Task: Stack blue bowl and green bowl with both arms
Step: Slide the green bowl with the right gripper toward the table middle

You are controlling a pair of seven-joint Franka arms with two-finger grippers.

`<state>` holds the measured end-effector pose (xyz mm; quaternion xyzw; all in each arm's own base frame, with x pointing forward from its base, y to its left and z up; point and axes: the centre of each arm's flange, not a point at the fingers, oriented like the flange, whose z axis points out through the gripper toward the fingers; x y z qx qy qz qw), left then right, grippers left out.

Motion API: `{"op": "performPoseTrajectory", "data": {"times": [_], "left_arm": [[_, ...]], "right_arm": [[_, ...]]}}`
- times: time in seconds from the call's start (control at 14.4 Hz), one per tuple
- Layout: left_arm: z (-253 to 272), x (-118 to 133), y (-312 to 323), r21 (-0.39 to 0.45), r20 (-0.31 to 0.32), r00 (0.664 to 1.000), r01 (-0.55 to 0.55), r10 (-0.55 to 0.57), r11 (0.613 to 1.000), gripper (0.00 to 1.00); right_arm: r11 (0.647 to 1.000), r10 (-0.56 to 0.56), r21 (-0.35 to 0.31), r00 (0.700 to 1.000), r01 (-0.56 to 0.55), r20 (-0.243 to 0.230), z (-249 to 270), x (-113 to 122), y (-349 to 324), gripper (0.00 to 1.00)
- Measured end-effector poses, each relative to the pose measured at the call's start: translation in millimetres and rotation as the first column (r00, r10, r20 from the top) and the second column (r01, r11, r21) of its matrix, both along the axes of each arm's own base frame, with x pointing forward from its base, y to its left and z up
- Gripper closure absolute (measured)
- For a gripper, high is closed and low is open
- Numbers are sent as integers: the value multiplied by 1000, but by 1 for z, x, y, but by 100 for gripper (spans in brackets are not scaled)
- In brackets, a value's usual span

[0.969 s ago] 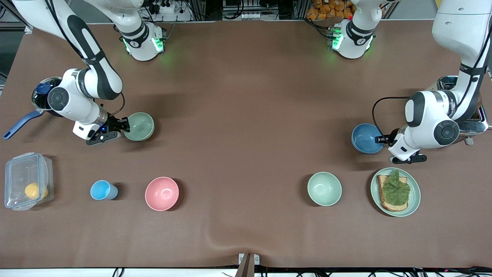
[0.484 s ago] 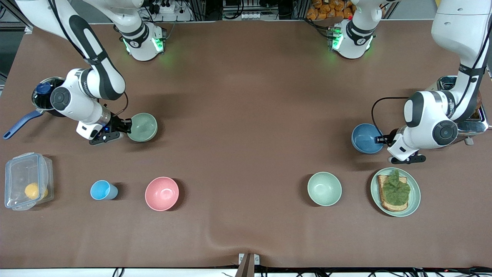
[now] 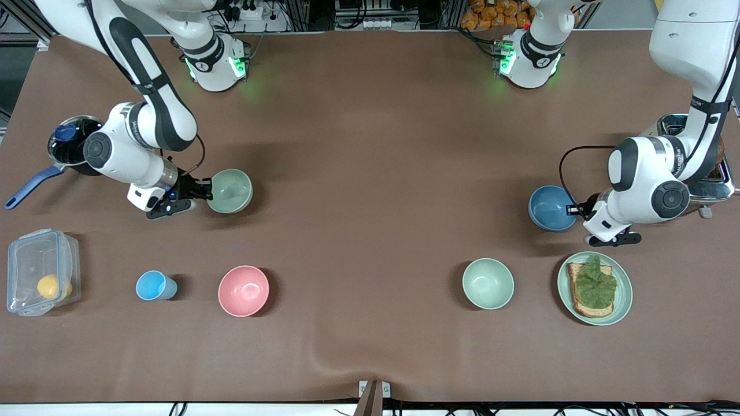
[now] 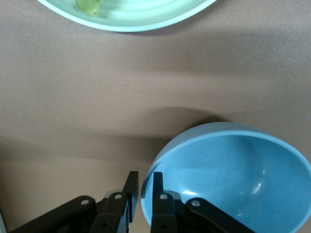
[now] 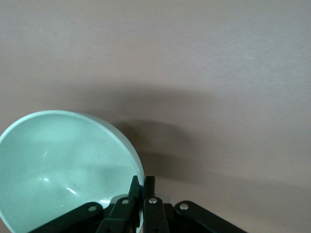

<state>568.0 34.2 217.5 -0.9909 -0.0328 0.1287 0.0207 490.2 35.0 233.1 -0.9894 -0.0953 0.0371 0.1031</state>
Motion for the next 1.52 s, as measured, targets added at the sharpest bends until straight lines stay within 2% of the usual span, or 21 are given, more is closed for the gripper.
{"op": "performPoseTrajectory", "data": {"times": [0.07, 0.28, 0.35, 0.69, 1.04, 1.25, 1.52], "left_arm": [[0, 0, 0, 0, -1, 1000, 0, 0, 1000, 86], [-3, 0, 0, -1, -4, 1000, 0, 0, 1000, 90], [-2, 1, -1, -1, -2, 1000, 1, -1, 1000, 95], [2, 3, -2, -1, 2, 1000, 3, -3, 1000, 95], [12, 11, 0, -4, 15, 1000, 23, -23, 1000, 95], [23, 19, 2, -6, 26, 999, 37, -37, 999, 95], [47, 31, -3, -5, 24, 999, 45, -45, 999, 95]], "right_arm": [[1000, -2, 5, 1000, 2, 0, 3, 0, 10, 96], [999, -51, -2, 999, 51, -2, 16, 0, 69, 96], [997, -74, -4, 997, 74, -1, 23, -1, 98, 96], [988, -158, 1, 988, 158, -3, 53, -30, 237, 96], [973, -231, -11, 973, 231, -24, 50, -49, 285, 96], [963, -268, -41, 963, 268, -9, 36, -65, 335, 96], [954, -290, -77, 957, 290, 13, 13, -69, 376, 96]]}}
